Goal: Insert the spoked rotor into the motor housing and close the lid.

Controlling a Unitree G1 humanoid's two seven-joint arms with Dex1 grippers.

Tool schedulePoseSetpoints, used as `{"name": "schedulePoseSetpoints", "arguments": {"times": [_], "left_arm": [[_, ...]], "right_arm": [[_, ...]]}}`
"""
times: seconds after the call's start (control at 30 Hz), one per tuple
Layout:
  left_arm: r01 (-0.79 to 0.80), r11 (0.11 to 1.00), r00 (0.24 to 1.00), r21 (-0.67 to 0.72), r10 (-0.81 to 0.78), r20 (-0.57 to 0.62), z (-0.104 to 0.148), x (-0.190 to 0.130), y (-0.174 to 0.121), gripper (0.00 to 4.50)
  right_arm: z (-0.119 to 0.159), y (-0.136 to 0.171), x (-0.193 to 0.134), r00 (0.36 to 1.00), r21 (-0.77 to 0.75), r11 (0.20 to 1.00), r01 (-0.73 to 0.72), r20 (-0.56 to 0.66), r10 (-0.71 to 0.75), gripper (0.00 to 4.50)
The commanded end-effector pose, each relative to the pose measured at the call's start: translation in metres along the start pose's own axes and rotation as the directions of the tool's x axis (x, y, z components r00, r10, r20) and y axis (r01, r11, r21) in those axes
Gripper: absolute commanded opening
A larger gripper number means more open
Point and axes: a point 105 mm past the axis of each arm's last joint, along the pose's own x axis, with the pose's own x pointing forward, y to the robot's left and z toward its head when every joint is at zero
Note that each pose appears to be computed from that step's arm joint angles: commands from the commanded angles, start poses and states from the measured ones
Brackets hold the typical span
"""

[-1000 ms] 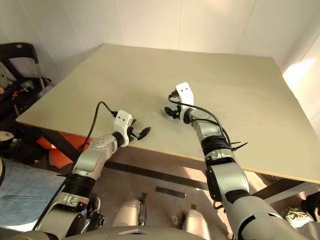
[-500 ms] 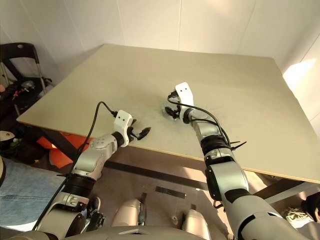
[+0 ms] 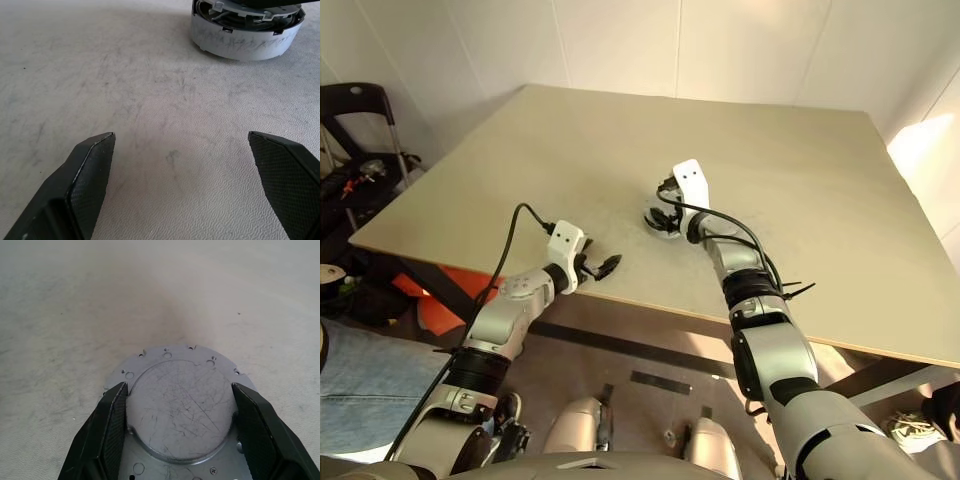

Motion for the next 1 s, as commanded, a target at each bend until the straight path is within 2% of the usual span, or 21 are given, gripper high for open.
{"name": "schedulePoseSetpoints", "arguments": {"times": [0.03,1.0], "left_arm": [[0.000,0.999,0.999,0.035,-0.001,0.042,0.015,-0.001,0.001,4.50],[0.004,0.999,0.999,0.036,-0.005,0.037,0.013,-0.001,0.000,4.50]], "right_arm": [[0.024,-0.002,-0.003,0.998,-0.044,0.999,-0.007,0.068,0.010,3.16],[-0.001,-0.021,-0.014,0.999,-0.073,0.997,0.026,-0.039,-0.029,3.16]]}}
